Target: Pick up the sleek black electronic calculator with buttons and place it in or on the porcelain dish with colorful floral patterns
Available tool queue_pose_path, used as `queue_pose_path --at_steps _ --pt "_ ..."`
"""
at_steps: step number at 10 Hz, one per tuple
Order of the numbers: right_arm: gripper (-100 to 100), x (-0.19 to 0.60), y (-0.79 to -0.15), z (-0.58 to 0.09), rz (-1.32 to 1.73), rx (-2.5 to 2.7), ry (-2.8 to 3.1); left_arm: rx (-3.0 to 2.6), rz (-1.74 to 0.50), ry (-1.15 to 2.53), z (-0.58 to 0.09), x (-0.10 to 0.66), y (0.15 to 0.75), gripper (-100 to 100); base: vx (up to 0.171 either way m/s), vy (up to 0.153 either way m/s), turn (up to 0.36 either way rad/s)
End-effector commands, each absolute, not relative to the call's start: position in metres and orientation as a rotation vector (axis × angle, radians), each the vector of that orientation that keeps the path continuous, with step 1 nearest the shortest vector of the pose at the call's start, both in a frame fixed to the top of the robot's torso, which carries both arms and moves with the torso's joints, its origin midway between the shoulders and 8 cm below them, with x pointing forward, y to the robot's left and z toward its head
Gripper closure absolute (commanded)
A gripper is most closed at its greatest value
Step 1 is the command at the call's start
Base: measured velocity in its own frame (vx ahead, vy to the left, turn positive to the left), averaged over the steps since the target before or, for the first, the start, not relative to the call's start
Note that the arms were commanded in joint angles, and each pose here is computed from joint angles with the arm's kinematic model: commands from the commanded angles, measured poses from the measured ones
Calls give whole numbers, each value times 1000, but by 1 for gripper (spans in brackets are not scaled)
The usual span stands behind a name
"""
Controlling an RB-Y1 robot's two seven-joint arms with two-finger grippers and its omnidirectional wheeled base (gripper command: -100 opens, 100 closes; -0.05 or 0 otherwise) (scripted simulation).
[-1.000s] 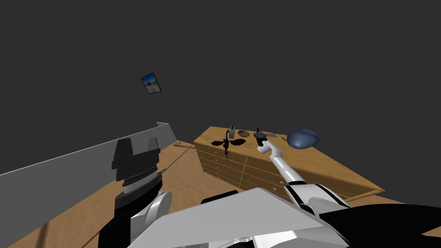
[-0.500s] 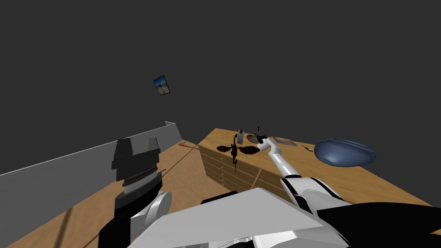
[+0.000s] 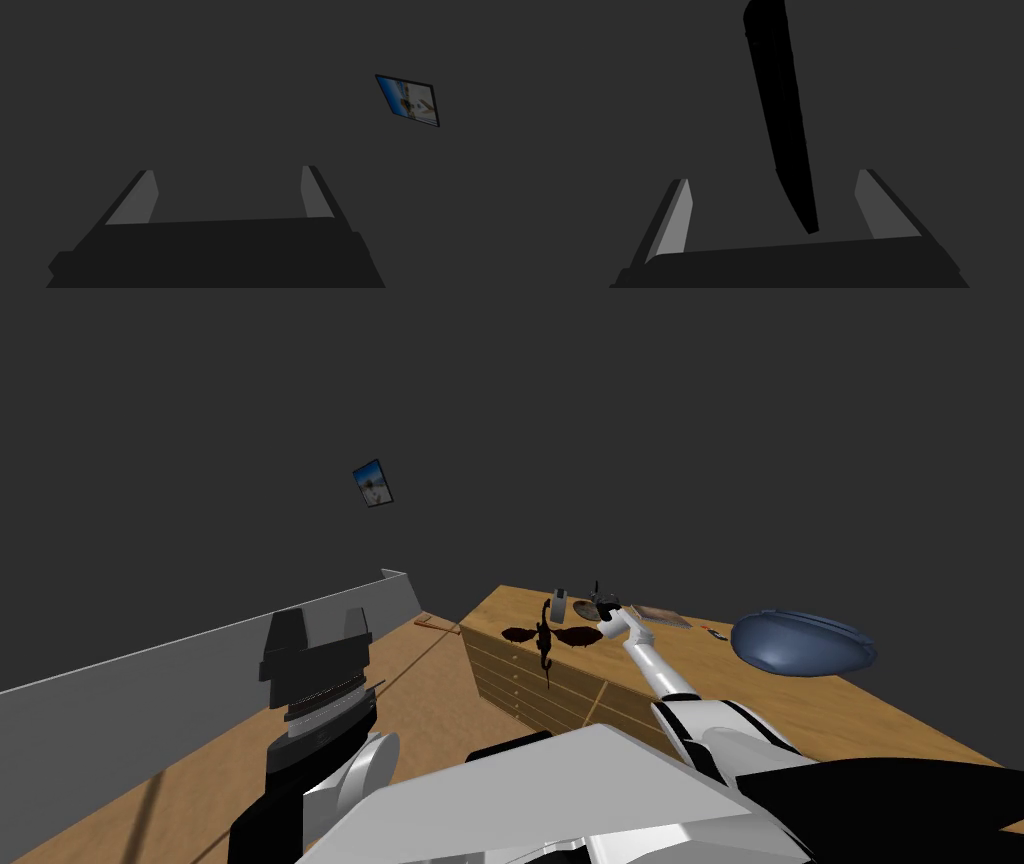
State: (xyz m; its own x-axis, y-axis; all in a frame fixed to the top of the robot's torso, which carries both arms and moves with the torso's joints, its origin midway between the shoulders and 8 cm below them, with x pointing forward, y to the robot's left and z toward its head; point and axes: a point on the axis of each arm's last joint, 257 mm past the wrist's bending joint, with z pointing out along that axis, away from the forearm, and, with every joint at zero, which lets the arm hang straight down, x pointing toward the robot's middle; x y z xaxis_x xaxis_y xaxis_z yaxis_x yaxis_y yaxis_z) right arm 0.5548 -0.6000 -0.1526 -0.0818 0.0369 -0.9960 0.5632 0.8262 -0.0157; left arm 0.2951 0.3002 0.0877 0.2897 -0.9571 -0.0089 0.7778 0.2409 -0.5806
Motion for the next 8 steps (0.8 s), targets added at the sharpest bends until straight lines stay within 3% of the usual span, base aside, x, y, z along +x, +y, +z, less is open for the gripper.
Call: queue_pose_path --at_steps 1,2,8 --pt "0 555 -600 -153 -466 484 1609 -526 -1231 402 88 295 300 0 0 0 0" --pt "-100 559 -605 -140 -476 496 1602 -526 -1231 402 88 295 300 0 -50 -6 104" --pt "-100 569 -622 -95 -507 540 1581 -526 -1231 402 88 295 300 0 -92 -27 77"
